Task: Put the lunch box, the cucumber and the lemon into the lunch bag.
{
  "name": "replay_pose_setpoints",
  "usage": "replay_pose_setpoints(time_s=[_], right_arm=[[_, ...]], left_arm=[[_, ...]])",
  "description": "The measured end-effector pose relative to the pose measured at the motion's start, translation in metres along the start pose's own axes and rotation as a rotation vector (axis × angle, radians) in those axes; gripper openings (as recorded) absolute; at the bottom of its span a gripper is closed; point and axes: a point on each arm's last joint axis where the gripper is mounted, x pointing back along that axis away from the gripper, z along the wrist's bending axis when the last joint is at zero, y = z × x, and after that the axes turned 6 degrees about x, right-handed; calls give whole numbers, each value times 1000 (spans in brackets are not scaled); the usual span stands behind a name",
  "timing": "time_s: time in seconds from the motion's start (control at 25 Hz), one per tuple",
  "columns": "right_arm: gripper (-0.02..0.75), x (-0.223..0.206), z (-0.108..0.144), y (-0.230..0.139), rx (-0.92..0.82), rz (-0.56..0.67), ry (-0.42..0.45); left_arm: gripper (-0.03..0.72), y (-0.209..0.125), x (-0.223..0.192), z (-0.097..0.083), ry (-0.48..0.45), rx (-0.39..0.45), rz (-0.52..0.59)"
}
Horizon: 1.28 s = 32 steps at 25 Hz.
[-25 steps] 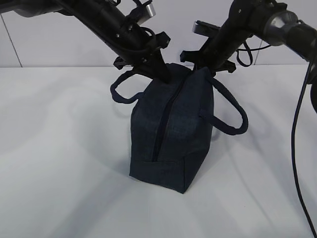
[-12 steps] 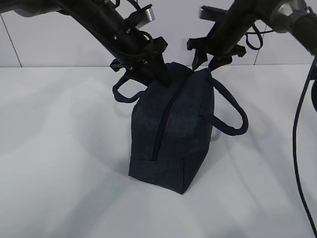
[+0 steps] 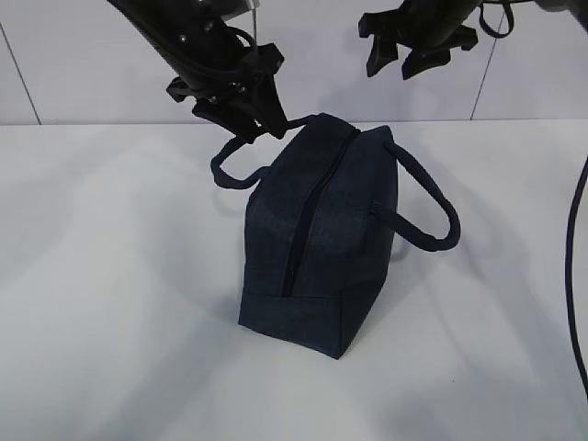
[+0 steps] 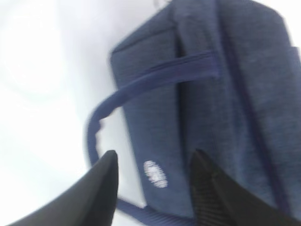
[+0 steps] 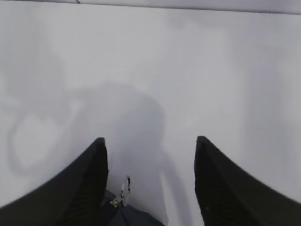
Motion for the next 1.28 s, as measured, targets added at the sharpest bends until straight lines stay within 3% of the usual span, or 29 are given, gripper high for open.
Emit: replay_pose_setpoints(time_s=[0.52, 0.92, 1.28], right_arm=[[449, 73, 11, 15, 66, -99, -20], [446, 160, 25, -16, 140, -56, -24], [441, 247, 40, -64, 189, -95, -43]], left_arm=[[359, -3, 50, 0, 284, 5, -83], [359, -20, 109, -28, 319, -22, -191], [313, -39, 133, -33, 385, -33, -208]])
